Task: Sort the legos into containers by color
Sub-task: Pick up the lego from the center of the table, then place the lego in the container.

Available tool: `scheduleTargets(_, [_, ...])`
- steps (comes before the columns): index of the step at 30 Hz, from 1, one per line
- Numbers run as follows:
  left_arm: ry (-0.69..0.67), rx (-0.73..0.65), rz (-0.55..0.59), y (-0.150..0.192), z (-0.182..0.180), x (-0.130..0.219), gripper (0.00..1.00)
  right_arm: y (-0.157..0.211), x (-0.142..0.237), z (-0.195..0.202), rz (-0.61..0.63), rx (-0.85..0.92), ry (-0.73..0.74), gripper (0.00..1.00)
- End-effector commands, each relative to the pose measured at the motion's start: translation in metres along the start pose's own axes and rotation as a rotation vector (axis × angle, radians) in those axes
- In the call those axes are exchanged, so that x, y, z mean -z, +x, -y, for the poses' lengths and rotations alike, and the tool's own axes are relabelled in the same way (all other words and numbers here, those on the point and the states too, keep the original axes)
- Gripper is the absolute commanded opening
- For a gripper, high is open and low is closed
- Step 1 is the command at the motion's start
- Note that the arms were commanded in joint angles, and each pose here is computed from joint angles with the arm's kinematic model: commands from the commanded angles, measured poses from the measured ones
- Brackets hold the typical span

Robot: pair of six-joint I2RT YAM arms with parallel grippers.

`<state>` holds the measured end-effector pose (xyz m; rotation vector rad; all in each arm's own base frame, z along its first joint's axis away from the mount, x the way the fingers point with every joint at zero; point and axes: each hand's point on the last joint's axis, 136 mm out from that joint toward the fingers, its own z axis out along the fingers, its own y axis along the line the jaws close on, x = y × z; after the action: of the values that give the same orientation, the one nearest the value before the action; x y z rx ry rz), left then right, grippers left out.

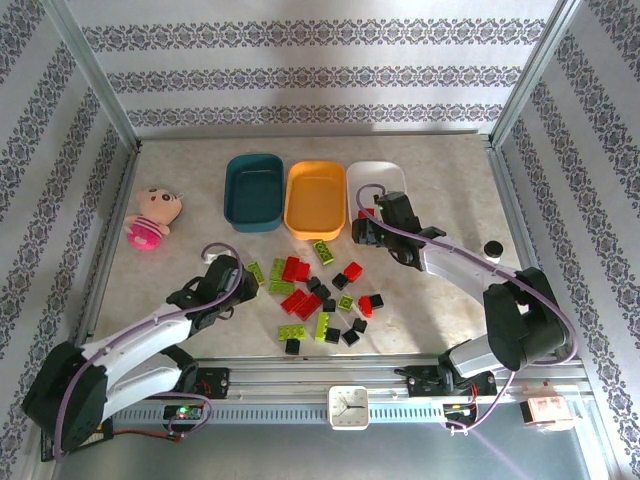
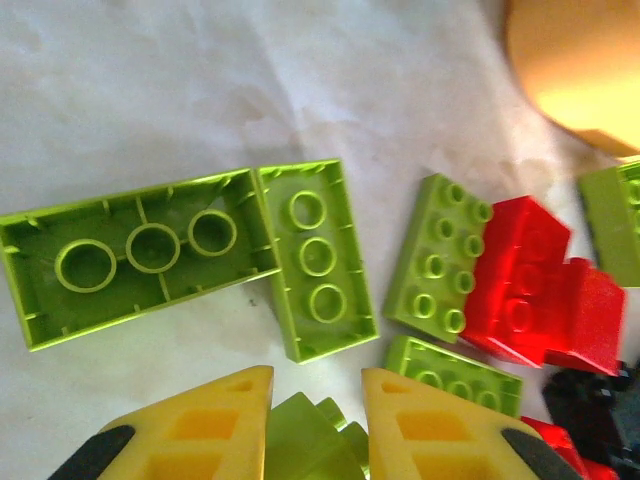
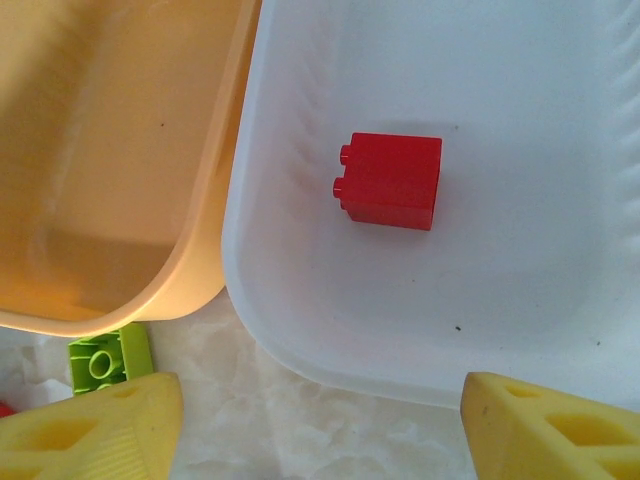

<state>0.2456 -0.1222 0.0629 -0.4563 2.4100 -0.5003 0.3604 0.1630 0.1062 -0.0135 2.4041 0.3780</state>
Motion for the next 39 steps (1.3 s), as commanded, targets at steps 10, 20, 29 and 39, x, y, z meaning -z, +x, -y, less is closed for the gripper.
scheduleTargets(10, [0.010, -0.056, 0.195, -0.141, 0.062, 0.017, 0.16, 0.001, 0.009, -0.001, 0.024, -0.033, -0.026, 0.73])
scheduleTargets(20, [-0.166, -0.045, 0.163, -0.221, 0.046, -0.068, 0.15, 0.024, 0.019, -0.012, -0.006, -0.026, -0.080, 0.73])
scheduleTargets(29, [-0.234, -0.068, 0.077, -0.225, 0.039, -0.106, 0.45, 0.050, 0.035, -0.035, -0.053, 0.058, -0.174, 0.76])
scheduleTargets(39, [0.001, -0.056, 0.169, -0.210, 0.078, -0.026, 0.72, 0.055, 0.036, -0.080, -0.065, 0.232, -0.243, 0.75])
